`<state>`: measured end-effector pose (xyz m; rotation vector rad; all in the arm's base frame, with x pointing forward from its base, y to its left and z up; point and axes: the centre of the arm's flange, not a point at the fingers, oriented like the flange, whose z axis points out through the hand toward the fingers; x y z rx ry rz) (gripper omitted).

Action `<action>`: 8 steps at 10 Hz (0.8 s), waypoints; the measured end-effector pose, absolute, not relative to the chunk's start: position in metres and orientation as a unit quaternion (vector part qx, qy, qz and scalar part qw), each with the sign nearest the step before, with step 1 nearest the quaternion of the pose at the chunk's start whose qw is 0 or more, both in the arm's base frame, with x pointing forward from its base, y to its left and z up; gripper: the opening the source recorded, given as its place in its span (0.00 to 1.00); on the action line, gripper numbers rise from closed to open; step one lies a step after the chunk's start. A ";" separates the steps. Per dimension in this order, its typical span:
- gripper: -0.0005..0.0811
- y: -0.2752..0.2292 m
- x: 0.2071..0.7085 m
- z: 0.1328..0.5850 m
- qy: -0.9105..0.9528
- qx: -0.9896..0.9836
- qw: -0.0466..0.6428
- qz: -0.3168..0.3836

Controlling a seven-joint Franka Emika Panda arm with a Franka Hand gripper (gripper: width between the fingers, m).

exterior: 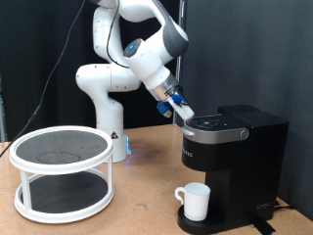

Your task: Make a cup of coffee with the keurig machine

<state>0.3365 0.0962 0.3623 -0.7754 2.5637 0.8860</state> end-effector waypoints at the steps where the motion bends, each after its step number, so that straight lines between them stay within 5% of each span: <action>1: 0.91 0.099 0.334 0.372 0.895 -0.272 0.164 0.312; 8: 0.91 0.103 0.305 0.452 0.878 -0.269 0.211 0.335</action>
